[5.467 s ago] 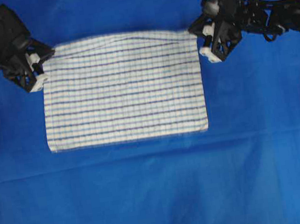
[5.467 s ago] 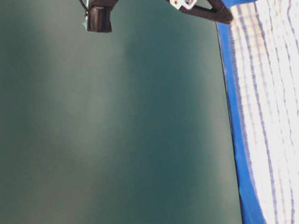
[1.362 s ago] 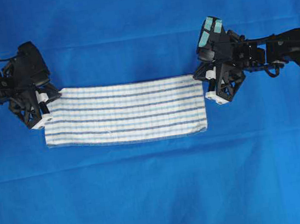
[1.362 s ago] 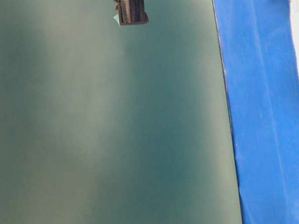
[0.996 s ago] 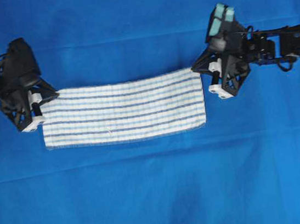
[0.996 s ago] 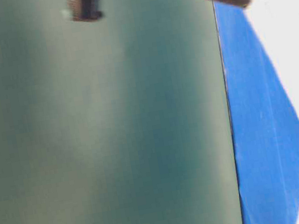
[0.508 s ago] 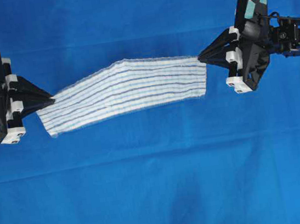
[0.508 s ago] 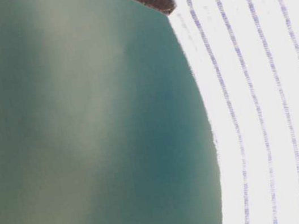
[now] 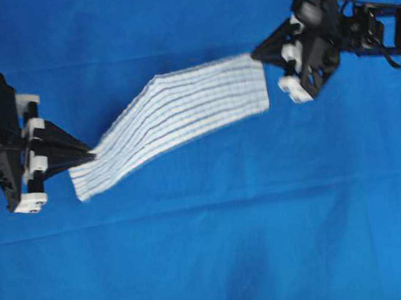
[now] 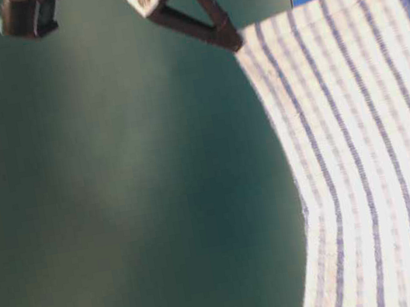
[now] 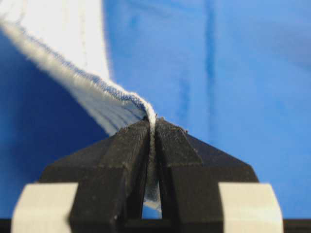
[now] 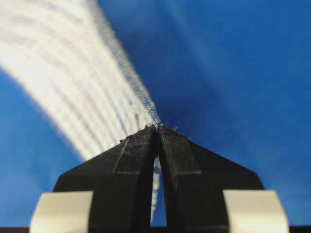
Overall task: Fold the blue towel.
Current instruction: 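Lift the strip and rotate it vertical, left gripper swinging toward the near side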
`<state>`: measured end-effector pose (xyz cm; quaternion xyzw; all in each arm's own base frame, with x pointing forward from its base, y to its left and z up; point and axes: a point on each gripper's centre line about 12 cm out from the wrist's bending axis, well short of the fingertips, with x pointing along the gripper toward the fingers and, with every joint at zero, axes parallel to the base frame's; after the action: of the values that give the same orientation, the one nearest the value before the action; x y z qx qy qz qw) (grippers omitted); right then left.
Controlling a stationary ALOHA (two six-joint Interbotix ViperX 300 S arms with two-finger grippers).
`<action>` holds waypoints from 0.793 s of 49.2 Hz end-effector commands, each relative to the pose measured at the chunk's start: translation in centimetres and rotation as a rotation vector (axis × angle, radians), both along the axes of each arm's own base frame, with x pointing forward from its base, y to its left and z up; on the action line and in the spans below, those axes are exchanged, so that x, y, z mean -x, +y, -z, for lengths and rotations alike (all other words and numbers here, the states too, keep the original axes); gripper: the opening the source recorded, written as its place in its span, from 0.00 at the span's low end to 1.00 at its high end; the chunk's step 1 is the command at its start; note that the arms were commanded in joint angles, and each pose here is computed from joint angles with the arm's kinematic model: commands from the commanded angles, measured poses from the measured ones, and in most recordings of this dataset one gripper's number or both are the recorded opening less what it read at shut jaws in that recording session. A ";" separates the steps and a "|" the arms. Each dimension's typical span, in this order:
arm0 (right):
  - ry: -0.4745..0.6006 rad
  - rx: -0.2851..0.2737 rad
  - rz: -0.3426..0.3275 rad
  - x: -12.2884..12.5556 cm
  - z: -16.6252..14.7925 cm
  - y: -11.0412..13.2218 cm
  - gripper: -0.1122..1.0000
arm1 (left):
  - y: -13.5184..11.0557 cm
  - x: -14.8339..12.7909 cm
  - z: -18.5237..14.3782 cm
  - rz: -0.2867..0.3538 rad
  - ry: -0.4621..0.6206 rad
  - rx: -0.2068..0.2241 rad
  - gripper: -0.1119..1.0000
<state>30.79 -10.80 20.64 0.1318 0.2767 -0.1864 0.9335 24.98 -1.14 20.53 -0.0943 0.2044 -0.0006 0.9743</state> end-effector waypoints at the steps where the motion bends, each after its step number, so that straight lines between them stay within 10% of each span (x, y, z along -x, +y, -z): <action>1: -0.037 0.024 0.031 -0.9 -1.3 -1.7 0.14 | -0.9 -1.8 -1.0 0.028 -0.046 0.002 0.12; 39: 0.003 0.182 0.112 -5.2 -3.2 -10.8 0.13 | -5.7 -17.0 -1.9 0.120 -0.080 -0.012 0.12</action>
<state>35.94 -21.11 22.49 0.0674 0.2669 -0.2577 0.9262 40.72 -6.61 20.97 -0.0746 0.1940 -0.0591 0.9764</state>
